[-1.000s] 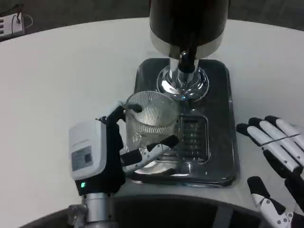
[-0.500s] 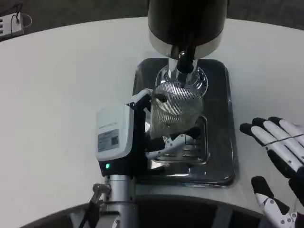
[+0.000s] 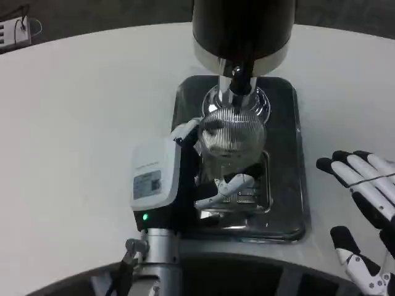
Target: Grasp the cup under the faucet to collect the drink, then remove the cup.
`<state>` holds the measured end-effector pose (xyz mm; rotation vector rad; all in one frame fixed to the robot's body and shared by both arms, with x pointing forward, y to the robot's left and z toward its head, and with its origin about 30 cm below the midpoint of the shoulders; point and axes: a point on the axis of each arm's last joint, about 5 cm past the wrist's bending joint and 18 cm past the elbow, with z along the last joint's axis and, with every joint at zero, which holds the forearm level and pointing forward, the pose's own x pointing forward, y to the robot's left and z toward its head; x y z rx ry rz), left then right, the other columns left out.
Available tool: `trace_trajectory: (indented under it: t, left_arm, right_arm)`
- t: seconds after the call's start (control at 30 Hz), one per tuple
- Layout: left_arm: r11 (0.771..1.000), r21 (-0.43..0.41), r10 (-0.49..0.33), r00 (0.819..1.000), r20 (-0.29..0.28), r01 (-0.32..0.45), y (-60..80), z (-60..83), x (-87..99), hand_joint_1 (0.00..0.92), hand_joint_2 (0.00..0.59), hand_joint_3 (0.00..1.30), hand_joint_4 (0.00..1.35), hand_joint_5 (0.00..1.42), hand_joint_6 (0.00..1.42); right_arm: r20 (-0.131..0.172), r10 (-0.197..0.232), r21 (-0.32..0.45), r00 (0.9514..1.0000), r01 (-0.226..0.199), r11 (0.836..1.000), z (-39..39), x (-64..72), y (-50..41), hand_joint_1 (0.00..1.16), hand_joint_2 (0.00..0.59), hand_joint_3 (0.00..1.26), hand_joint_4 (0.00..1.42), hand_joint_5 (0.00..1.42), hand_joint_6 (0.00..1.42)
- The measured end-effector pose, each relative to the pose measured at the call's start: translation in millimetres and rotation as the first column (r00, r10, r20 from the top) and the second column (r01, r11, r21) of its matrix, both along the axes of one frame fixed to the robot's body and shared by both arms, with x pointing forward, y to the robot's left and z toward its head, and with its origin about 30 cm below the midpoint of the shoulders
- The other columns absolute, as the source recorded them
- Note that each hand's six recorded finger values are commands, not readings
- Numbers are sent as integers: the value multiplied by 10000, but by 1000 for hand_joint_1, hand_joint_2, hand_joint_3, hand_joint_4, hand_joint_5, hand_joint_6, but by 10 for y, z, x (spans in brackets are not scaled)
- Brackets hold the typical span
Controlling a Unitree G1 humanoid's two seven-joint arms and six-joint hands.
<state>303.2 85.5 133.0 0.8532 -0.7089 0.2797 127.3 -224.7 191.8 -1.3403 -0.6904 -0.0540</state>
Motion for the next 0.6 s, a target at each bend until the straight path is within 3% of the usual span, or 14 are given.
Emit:
trace_trajectory:
  t: [0.3, 0.6]
  left_arm:
    - [9973, -376, -631, 9979, -113, 626, 51, 52, -50, 5, 6, 97, 0, 316, 289]
    - [9899, -1195, -717, 9967, 369, 757, 170, 63, -301, 0, 0, 86, 0, 279, 256]
  right_arm:
    - [-34, -2, 59, 10000, 3, 10000, -9, 18, -6, 136, 560, 136, 96, 96, 162]
    - [-119, 44, 98, 9999, -43, 9999, -26, 24, -3, 133, 552, 136, 96, 97, 161]
